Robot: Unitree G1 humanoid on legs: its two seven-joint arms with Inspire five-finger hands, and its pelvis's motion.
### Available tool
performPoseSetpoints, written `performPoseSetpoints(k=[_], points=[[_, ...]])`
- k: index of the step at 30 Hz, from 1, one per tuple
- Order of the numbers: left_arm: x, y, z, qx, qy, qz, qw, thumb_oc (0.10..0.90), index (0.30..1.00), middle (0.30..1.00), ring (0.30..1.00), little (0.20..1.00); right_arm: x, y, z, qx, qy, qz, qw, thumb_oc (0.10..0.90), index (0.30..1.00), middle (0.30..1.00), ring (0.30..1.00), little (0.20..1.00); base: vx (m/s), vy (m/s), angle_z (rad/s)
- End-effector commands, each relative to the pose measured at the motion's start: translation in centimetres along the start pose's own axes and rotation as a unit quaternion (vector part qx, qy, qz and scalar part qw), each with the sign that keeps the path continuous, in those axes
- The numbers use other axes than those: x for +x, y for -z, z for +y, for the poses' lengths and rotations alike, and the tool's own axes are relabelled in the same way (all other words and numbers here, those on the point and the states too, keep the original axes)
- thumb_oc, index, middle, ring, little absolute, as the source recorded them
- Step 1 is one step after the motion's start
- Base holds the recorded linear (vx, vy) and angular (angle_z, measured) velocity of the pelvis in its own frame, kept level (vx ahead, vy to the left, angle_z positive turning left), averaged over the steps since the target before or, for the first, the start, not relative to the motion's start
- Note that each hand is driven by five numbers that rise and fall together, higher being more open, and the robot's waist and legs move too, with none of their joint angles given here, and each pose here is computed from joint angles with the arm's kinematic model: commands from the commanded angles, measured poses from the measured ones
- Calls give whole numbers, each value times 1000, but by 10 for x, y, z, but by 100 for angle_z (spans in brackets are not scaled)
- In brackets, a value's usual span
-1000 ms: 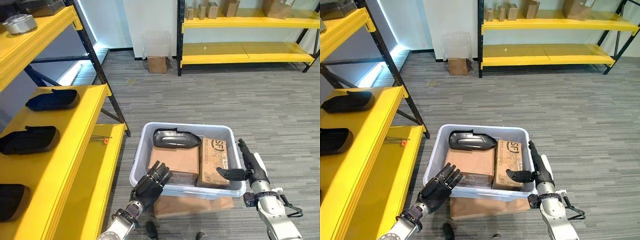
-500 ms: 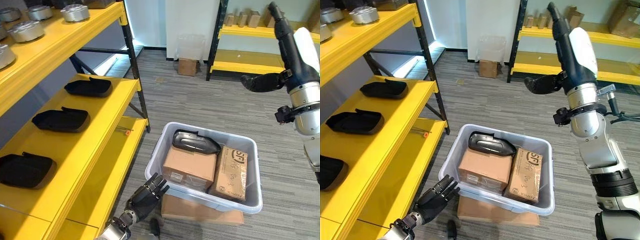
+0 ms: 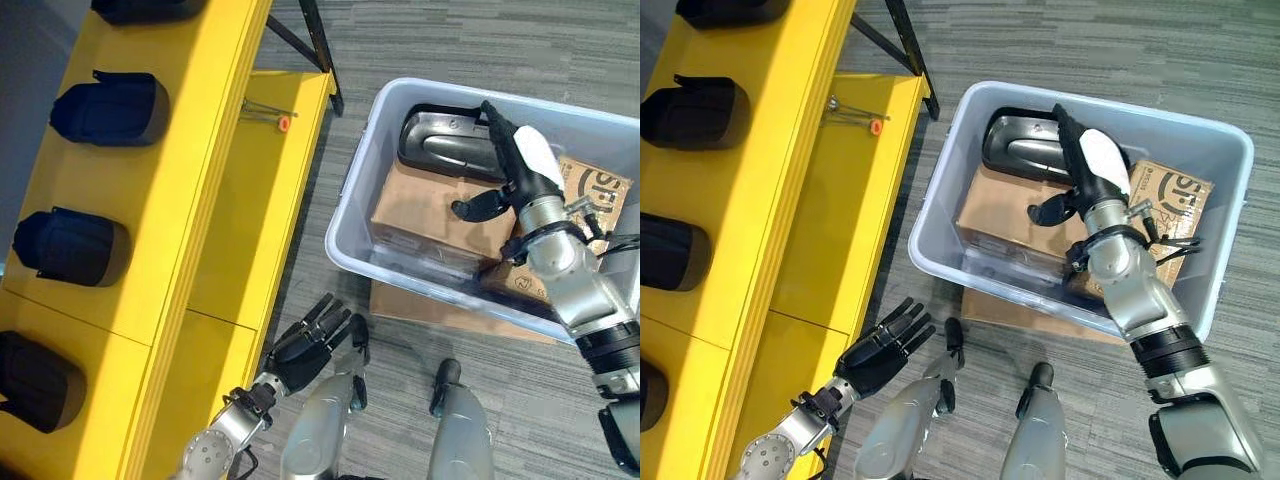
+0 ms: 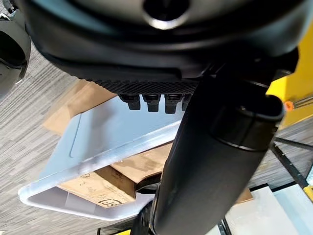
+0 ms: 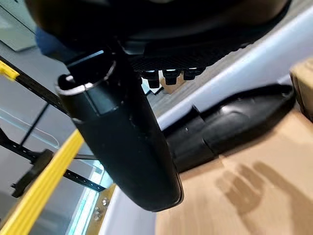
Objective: Move parts from the plastic box to the shelf.
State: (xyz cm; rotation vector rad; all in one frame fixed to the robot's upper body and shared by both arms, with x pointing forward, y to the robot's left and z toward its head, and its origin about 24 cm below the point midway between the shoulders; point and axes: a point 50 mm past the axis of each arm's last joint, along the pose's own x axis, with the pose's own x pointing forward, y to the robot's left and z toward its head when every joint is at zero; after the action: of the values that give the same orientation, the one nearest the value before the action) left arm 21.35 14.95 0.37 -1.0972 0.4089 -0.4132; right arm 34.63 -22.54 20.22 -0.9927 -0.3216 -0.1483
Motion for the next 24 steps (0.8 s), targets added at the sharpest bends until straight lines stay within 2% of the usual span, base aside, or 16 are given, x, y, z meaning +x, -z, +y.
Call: performPoseSetpoints(k=[1,6,10,13,15,24], points=[[7,-12,-43,-6,111,-39,993,900,1000,1000,1000,1000,17,-72,-78,-55,163,-155,973,900,1000,1000,1000,1000,-42,6,6],[2,-8,-44,-7,121,-31,992,900,1000,1000,1000,1000,15,-69,-75,-79,178,-147,970,900,1000,1000,1000,1000,-12,6,-1],[-1,-5,-44,-20,129,-25,991,900,1000,1000,1000,1000,16,-68,-83,-129,194,-150,961,900,1000,1000,1000,1000,-6,49,-22],[-6,-4,-40,-28,132,-17,991,900,1000,1000,1000,1000,22,-83,-105,-214,205,-174,939,900,1000,1000,1000,1000,-22,40,-29],[-8,-2,-37,-28,129,-11,991,900,1000,1000,1000,1000,26,-91,-114,-244,207,-177,931,900,1000,1000,1000,1000,45,-16,-7],[-10,-1,-39,-26,140,0,990,900,1000,1000,1000,1000,31,-118,-128,-287,234,-210,905,900,1000,1000,1000,1000,9,-11,1]])
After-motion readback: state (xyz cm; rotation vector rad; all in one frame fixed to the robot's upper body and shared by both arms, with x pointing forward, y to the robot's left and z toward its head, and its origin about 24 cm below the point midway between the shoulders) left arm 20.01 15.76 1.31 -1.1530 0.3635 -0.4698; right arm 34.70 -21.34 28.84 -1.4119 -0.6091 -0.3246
